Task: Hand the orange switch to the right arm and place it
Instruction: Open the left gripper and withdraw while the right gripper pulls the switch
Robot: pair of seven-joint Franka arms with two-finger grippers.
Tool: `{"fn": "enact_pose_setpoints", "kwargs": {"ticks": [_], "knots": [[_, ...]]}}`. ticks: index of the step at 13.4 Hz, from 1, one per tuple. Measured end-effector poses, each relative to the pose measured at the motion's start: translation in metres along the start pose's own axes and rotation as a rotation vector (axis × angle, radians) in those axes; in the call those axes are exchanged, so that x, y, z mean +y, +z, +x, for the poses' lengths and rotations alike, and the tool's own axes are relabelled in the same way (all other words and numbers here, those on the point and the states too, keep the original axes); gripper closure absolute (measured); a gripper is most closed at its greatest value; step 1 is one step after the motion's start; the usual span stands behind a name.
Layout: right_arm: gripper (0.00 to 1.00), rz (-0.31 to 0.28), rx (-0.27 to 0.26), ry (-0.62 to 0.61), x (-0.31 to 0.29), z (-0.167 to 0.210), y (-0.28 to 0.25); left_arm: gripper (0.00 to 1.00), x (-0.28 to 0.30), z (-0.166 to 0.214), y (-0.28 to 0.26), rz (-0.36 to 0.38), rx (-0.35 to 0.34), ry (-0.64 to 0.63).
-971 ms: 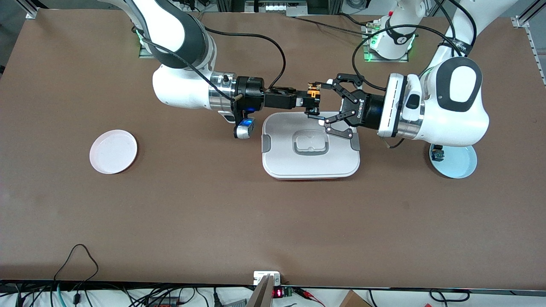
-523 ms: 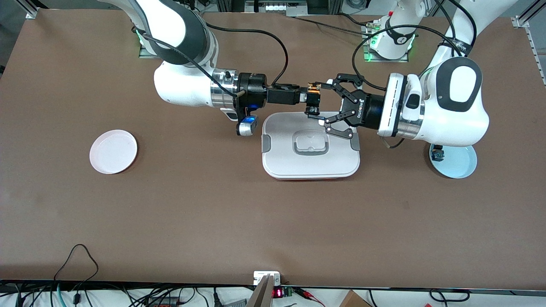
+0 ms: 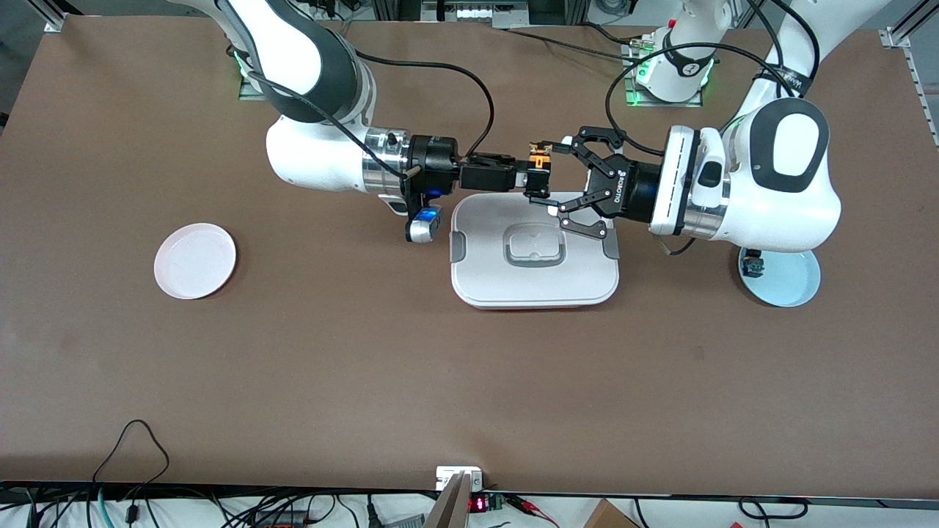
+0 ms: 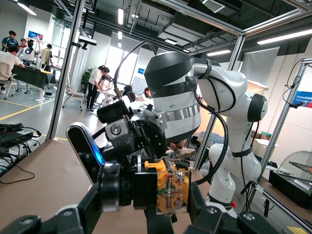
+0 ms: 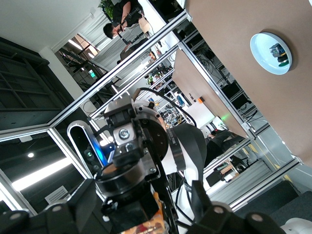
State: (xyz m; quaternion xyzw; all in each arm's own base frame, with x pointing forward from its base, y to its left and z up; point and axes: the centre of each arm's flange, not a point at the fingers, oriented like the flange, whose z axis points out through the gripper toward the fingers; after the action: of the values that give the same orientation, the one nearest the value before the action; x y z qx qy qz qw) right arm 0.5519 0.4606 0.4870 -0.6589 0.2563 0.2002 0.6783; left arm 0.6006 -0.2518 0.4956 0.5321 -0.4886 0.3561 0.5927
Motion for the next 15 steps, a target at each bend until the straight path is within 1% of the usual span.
{"fn": "enact_pose_setpoints", "kwargs": {"ticks": [1, 3, 4, 5, 11, 12, 14, 15], "knots": [[0.17, 0.000, 0.000, -0.008, 0.000, 0.000, 0.000, 0.26, 0.000, 0.000, 0.000, 0.000, 0.000, 0.000], [0.39, 0.008, -0.003, -0.019, -0.002, -0.001, 0.000, 0.26, 0.000, -0.001, 0.000, -0.001, 0.000, -0.002], [0.52, 0.011, -0.003, -0.029, -0.004, -0.002, 0.000, 0.26, 0.000, -0.002, 0.001, -0.004, 0.000, -0.006], [0.55, 0.011, -0.003, -0.042, -0.004, -0.002, 0.000, 0.26, 0.000, -0.002, 0.000, -0.004, 0.001, -0.010], [0.55, 0.011, -0.003, -0.048, -0.004, -0.002, 0.000, 0.26, 0.000, -0.002, 0.000, -0.004, 0.001, -0.009], [0.55, 0.010, -0.004, -0.055, -0.004, -0.003, 0.001, 0.19, 0.000, -0.002, 0.000, -0.004, 0.001, -0.009], [0.55, 0.009, -0.008, -0.107, -0.003, -0.004, 0.003, 0.01, 0.001, -0.002, -0.005, -0.008, 0.006, -0.009], [0.55, 0.008, -0.008, -0.124, -0.003, -0.004, 0.003, 0.00, 0.001, -0.001, -0.011, -0.018, 0.011, -0.009]]}}
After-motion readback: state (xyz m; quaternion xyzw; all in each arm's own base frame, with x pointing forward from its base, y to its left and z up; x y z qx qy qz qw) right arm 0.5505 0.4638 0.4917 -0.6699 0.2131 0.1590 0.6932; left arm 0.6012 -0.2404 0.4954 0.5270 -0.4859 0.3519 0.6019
